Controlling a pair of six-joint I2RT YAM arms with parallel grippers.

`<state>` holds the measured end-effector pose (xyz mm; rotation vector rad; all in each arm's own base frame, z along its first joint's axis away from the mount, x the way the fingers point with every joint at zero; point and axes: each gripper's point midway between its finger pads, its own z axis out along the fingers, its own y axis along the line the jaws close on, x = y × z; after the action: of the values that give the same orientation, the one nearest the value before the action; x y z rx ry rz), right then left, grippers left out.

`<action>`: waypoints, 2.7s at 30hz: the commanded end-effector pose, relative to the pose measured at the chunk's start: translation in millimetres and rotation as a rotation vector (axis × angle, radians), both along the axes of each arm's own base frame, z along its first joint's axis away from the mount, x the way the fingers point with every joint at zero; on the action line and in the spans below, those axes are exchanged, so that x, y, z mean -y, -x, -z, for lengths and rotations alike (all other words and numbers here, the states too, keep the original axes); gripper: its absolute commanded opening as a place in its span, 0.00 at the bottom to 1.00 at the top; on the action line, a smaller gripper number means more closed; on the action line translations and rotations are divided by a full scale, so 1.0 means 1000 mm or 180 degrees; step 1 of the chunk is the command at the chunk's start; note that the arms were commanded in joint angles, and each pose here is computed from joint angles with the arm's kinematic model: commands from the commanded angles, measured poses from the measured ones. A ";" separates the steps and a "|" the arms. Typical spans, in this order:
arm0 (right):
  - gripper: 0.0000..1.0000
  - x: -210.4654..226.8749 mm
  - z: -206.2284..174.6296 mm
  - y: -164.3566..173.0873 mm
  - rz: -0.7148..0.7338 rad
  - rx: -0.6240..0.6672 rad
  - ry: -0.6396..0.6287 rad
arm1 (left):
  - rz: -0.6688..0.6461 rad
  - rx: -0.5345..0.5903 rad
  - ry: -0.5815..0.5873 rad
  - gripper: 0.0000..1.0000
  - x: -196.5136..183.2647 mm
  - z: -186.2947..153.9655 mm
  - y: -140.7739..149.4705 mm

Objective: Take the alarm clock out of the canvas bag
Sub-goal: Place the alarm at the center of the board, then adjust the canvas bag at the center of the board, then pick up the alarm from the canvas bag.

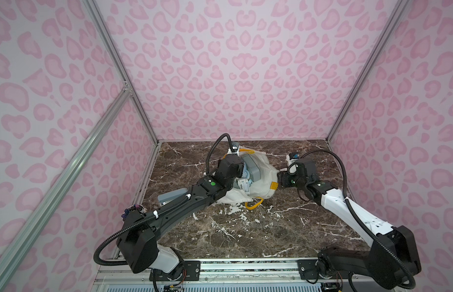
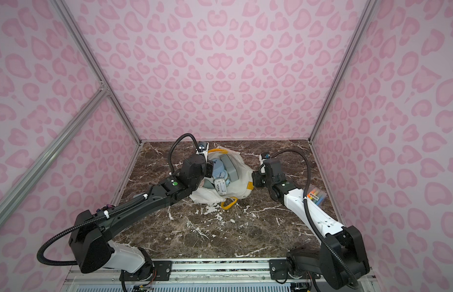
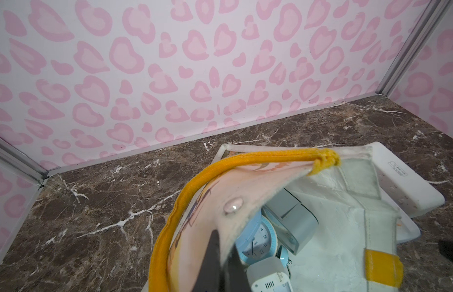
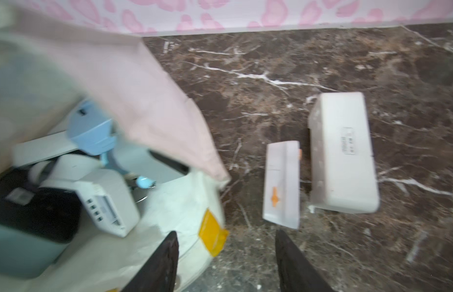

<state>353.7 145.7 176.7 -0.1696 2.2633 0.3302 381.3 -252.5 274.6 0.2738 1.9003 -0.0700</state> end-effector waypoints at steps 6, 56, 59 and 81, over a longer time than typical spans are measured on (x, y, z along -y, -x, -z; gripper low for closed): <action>0.54 -0.082 0.003 0.040 -0.0917 -0.0006 -0.0145 | -0.0009 0.0127 0.0055 0.03 0.002 -0.014 -0.005; 0.67 -0.182 0.056 0.056 -0.1510 0.0490 0.0541 | 0.0460 0.0279 0.0515 0.03 0.012 -0.017 0.016; 0.68 -0.166 0.052 0.048 -0.1385 0.0445 0.0511 | 0.0450 0.0190 0.0482 0.03 0.011 -0.009 0.018; 0.76 -0.172 0.086 0.020 -0.0928 -0.0328 0.0284 | 0.0427 0.0218 0.0473 0.03 0.010 -0.009 0.019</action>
<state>334.0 319.3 96.5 -0.5919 2.3154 0.4018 362.0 -261.8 275.1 0.3190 1.8305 -0.2683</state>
